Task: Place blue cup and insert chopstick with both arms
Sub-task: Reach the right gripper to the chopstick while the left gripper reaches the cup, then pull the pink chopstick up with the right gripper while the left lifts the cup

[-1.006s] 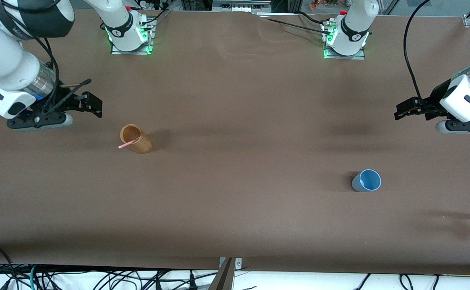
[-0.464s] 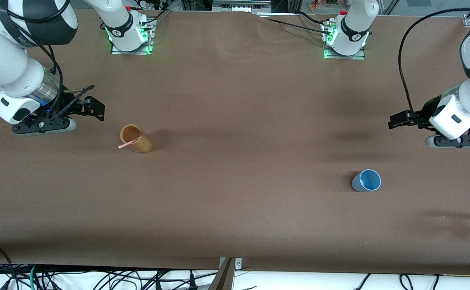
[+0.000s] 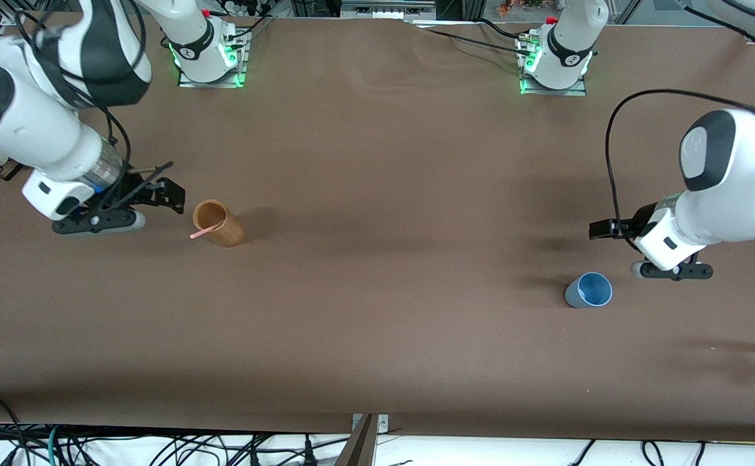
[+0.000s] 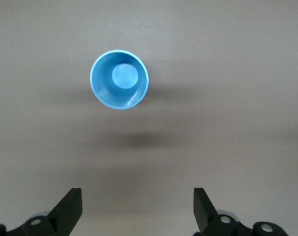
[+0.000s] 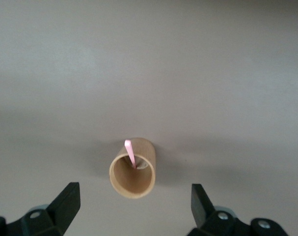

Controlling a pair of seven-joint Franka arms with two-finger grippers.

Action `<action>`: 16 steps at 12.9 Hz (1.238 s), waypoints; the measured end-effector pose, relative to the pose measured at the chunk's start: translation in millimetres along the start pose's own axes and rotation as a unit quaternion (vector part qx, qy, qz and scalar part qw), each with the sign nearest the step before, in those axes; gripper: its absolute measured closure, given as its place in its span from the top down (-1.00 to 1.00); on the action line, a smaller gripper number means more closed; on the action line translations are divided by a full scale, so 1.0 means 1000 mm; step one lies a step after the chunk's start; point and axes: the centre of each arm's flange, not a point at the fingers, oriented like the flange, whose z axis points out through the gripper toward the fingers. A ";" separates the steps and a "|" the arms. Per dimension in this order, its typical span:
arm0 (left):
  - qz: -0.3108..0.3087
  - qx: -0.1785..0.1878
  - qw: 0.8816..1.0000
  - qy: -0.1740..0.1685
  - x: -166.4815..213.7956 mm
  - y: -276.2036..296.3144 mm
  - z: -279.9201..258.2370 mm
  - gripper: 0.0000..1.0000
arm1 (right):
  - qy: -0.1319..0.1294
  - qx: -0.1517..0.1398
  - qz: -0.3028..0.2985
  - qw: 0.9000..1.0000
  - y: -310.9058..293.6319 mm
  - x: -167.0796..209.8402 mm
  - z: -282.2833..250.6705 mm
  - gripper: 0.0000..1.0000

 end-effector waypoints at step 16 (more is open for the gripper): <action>0.018 0.026 0.997 0.066 0.079 0.004 0.131 0.57 | 0.024 0.005 0.008 1.000 -0.003 -0.016 0.129 -0.12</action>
